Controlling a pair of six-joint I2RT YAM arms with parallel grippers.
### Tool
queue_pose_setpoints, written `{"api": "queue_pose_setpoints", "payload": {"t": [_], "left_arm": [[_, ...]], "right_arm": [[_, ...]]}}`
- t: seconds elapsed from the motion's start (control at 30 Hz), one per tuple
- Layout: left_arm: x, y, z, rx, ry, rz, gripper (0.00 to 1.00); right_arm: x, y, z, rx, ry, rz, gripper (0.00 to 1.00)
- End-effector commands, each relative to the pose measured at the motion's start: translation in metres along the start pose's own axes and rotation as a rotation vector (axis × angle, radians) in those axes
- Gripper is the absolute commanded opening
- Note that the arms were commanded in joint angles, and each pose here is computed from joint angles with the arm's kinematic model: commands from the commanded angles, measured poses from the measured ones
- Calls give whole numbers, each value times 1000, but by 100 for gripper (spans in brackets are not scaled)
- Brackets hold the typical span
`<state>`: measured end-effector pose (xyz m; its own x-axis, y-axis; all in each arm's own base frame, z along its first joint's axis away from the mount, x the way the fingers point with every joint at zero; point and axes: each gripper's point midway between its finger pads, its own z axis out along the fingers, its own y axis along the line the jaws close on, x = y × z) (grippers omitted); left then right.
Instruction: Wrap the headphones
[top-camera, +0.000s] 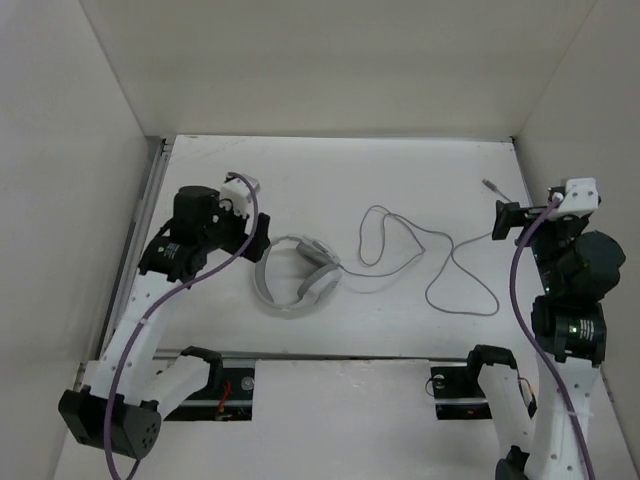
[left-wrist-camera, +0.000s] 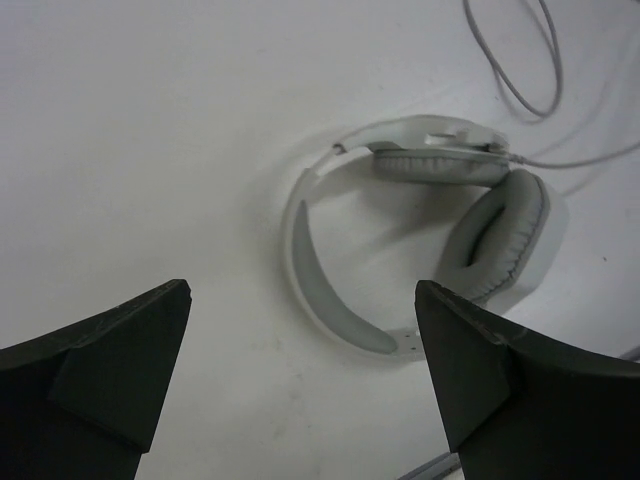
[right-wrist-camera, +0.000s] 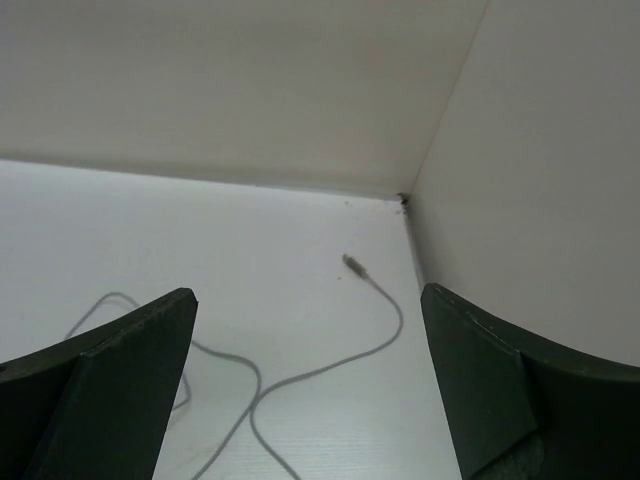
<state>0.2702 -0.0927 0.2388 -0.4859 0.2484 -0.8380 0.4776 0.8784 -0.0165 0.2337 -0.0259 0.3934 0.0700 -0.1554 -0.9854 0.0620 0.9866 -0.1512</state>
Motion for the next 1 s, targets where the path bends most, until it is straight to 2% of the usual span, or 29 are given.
{"api": "queue_pose_setpoints", "payload": {"t": [0.0, 0.17, 0.33, 0.43, 0.5, 0.7, 0.9, 0.97], "left_arm": [[7, -12, 19, 0, 22, 7, 94], [54, -27, 48, 34, 180, -102, 92], [78, -12, 66, -67, 268, -182, 87], [114, -8, 76, -134, 375, -209, 81], [127, -8, 80, -148, 401, -219, 81], [143, -3, 105, -152, 384, -272, 78], [145, -4, 122, -110, 360, -295, 56], [144, -4, 125, -99, 352, -295, 53]], "right_arm": [[23, 34, 9, -171, 96, 74, 100], [50, 69, 18, -327, 138, 126, 100], [71, 102, 23, -442, 155, 147, 100], [71, 124, 28, -512, 144, 135, 100], [68, 131, 30, -537, 136, 130, 100], [55, 152, 45, -592, 99, 132, 100], [54, 161, 57, -601, 95, 147, 100], [57, 163, 61, -601, 104, 162, 100]]}}
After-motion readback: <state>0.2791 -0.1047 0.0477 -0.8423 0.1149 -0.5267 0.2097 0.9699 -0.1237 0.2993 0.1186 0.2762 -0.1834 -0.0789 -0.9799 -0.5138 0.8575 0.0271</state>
